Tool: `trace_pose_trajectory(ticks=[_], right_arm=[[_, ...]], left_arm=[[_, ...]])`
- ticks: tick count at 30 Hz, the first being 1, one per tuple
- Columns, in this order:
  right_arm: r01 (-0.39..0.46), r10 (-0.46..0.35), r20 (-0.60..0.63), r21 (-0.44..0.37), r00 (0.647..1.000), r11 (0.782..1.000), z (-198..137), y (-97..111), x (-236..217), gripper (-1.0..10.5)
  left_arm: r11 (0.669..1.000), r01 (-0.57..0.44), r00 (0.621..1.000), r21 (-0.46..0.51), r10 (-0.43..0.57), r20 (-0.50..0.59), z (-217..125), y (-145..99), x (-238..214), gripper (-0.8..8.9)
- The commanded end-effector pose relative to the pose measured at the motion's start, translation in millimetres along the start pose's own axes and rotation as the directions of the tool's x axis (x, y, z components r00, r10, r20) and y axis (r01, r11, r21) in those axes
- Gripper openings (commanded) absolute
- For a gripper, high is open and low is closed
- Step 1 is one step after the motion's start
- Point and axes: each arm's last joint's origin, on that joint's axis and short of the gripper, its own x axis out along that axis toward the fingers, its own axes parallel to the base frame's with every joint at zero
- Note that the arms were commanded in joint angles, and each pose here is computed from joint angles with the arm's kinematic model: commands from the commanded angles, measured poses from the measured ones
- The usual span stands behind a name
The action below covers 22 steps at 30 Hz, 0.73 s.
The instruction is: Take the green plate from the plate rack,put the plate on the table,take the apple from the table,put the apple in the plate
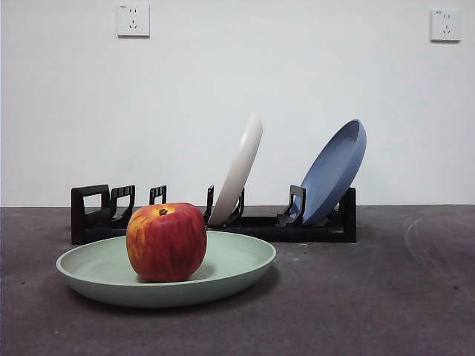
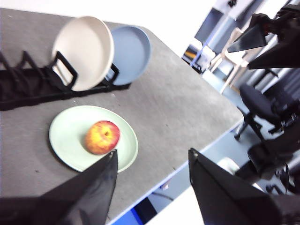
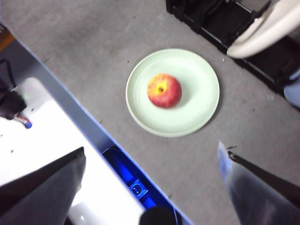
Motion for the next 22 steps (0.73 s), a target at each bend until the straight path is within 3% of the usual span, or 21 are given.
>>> trace_pose_trajectory(ticks=[1, 9, 15, 17, 19, 20, 21, 22], right_arm=[[0.025, -0.024, -0.022, 0.051, 0.999, 0.998, -29.5, -2.9, -10.3, 4.7], [0.098, -0.094, -0.046, 0.085, 0.995, 0.992, -100.5, -11.7, -14.7, 4.7], [0.105, -0.098, -0.091, 0.076, 0.991, 0.992, -123.5, -14.3, -3.8, 4.6], [0.106, -0.099, -0.098, 0.068, 0.99, 0.992, -125.5, -14.6, -2.0, 3.4], [0.103, -0.098, -0.101, 0.045, 0.99, 0.994, -125.8, -14.6, -1.3, 1.2], [0.103, -0.099, -0.101, 0.033, 0.99, 0.994, -125.8, -14.6, -1.3, 0.1], [0.101, -0.099, -0.1, 0.02, 0.99, 0.995, -125.8, -14.6, -1.3, -0.1], [0.101, -0.098, -0.101, 0.017, 0.99, 0.995, -125.8, -14.6, -1.3, -0.1]], left_arm=[[1.0, -0.006, 0.999, 0.018, 0.006, -0.033, 4.2, -13.4, 13.8, 2.51], [0.991, -0.077, 0.986, 0.113, 0.093, -0.14, 10.3, -59.8, 68.4, 2.51], [0.973, -0.136, 0.96, 0.188, 0.176, -0.219, 3.3, -88.7, 113.5, 2.51], [0.97, -0.15, 0.953, 0.191, 0.193, -0.235, 0.7, -94.5, 123.9, 2.47], [0.968, -0.158, 0.948, 0.195, 0.204, -0.246, -1.6, -99.4, 132.5, 2.22], [0.968, -0.158, 0.946, 0.196, 0.205, -0.251, -2.4, -100.8, 135.0, 1.38], [0.969, -0.15, 0.944, 0.196, 0.2, -0.263, -3.4, -102.6, 137.7, -0.15], [0.971, -0.146, 0.942, 0.189, 0.195, -0.273, -4.3, -104.2, 140.2, 0.0]])
